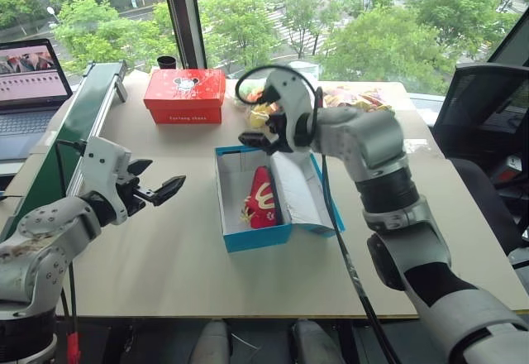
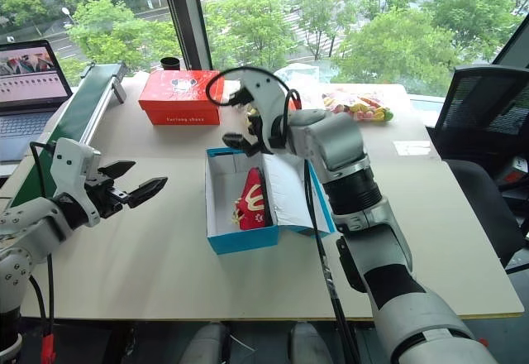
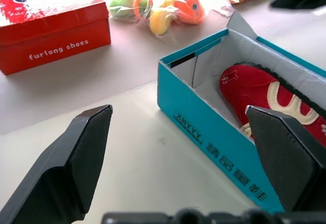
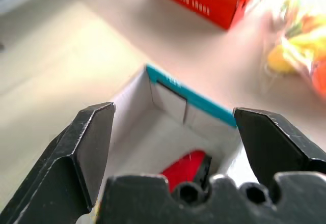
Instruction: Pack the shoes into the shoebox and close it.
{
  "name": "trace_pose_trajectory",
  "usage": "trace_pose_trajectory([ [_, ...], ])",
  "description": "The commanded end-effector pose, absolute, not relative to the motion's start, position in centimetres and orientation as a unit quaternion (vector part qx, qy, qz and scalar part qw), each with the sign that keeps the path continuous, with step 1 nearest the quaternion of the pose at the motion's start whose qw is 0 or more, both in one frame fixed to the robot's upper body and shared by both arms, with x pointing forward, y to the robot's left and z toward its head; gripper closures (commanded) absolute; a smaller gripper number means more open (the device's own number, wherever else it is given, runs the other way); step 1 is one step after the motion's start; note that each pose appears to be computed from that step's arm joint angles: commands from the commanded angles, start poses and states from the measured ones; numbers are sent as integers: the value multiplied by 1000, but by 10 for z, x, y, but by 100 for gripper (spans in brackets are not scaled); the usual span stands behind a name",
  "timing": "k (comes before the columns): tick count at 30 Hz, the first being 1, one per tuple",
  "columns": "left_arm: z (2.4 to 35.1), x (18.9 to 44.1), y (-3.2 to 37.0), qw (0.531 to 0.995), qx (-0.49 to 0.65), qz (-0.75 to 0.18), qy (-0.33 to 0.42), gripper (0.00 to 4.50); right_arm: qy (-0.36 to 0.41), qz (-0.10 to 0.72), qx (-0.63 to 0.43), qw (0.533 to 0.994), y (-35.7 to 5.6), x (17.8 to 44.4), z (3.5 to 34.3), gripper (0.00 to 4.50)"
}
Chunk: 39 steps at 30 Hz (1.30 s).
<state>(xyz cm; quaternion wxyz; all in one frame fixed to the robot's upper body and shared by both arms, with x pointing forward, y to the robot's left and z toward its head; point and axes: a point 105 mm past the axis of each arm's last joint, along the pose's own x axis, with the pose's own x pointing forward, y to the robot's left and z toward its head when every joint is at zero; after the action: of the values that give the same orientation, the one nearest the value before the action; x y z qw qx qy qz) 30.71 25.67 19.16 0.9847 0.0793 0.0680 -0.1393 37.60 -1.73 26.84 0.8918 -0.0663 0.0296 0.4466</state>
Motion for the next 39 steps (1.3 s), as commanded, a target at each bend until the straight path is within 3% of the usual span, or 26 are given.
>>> trace_pose_trajectory([
  [1,202,306,309,994,109,1,32,0,-37,561,-32,827,-30,340,274,7],
  [5,187,299,346,987,125,98,26,0,3,624,-35,780,-34,319,238,7],
  [10,177,285,367,983,116,144,8,0,-5,596,5,803,-29,329,223,7],
  [18,170,273,414,968,70,239,-15,0,-10,587,-2,809,-11,320,200,7],
  [28,192,300,442,970,70,232,-39,0,-51,600,-6,798,19,323,202,7],
  [39,181,307,456,969,74,233,-28,0,-105,583,22,805,28,334,218,7],
])
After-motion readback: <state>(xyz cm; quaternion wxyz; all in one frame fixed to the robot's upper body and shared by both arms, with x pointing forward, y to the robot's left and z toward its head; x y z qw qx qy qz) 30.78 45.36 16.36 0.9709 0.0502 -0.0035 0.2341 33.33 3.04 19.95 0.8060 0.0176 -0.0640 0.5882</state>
